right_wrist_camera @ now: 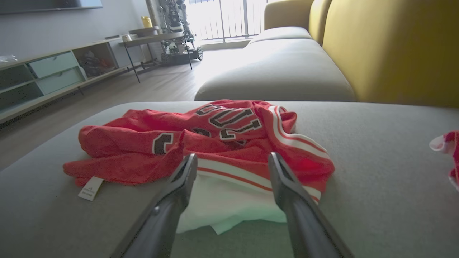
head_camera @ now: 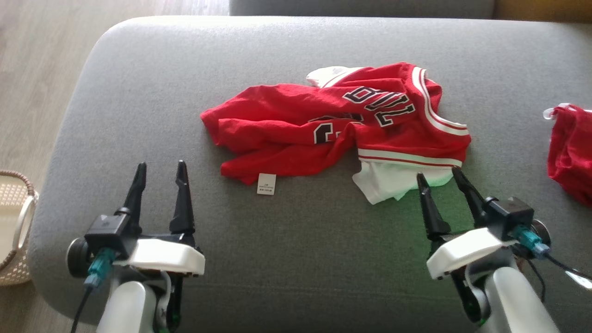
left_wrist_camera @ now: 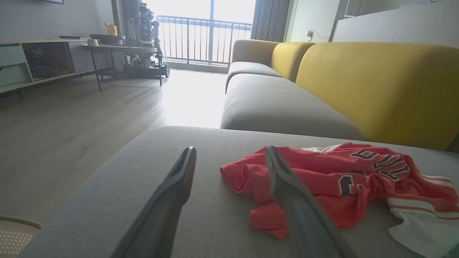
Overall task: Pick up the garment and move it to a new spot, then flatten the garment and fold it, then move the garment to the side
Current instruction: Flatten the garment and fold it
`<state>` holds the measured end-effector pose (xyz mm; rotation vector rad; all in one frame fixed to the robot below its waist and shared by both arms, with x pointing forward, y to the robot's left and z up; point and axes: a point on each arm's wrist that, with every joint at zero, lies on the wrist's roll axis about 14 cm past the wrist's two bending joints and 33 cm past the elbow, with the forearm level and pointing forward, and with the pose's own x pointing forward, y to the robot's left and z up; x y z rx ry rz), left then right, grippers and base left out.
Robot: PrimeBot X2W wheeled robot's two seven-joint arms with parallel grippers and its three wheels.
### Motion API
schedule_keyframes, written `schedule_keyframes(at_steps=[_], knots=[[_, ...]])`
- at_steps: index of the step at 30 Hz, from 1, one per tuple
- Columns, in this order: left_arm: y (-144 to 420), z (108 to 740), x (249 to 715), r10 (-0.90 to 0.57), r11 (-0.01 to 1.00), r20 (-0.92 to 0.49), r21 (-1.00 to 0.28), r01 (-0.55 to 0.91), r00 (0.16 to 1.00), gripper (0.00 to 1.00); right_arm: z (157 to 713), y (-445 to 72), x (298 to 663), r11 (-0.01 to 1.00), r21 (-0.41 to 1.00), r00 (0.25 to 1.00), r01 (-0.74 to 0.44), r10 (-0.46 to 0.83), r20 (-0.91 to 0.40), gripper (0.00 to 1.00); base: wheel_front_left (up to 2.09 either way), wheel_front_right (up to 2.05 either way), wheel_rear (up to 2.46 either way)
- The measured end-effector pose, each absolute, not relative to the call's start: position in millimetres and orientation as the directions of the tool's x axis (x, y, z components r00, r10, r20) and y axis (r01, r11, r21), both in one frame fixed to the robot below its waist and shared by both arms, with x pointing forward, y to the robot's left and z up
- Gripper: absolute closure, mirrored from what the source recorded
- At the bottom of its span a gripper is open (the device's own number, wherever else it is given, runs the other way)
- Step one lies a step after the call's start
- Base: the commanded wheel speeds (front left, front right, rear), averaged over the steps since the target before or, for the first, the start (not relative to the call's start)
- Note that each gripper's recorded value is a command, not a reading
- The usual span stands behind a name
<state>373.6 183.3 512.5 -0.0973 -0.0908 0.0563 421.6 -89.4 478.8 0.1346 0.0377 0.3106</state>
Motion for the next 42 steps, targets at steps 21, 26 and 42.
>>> schedule_keyframes(at_steps=[21, 26, 42], knots=[[200, 490, 370, 0.111, 0.99, 0.018, -0.09, -0.109, 0.994, 0.0, 391, -124, 452, 0.947, 0.315, 0.94, -0.055, 0.155, -0.304, 0.0, 0.0, 0.0, 0.0], [203, 492, 373, 0.117, 0.99, 0.021, -0.085, -0.115, 0.993, 0.0, 382, -110, 463, 0.939, 0.338, 0.926, -0.059, 0.178, -0.332, 0.0, 0.0, 0.0, 0.0], [193, 499, 377, 0.09, 0.992, 0.045, -0.095, -0.086, 0.995, 0.0, 448, -86, 484, 0.954, 0.159, 0.955, -0.252, 0.272, -0.12, 1.0, 0.0, 0.0, 0.0]])
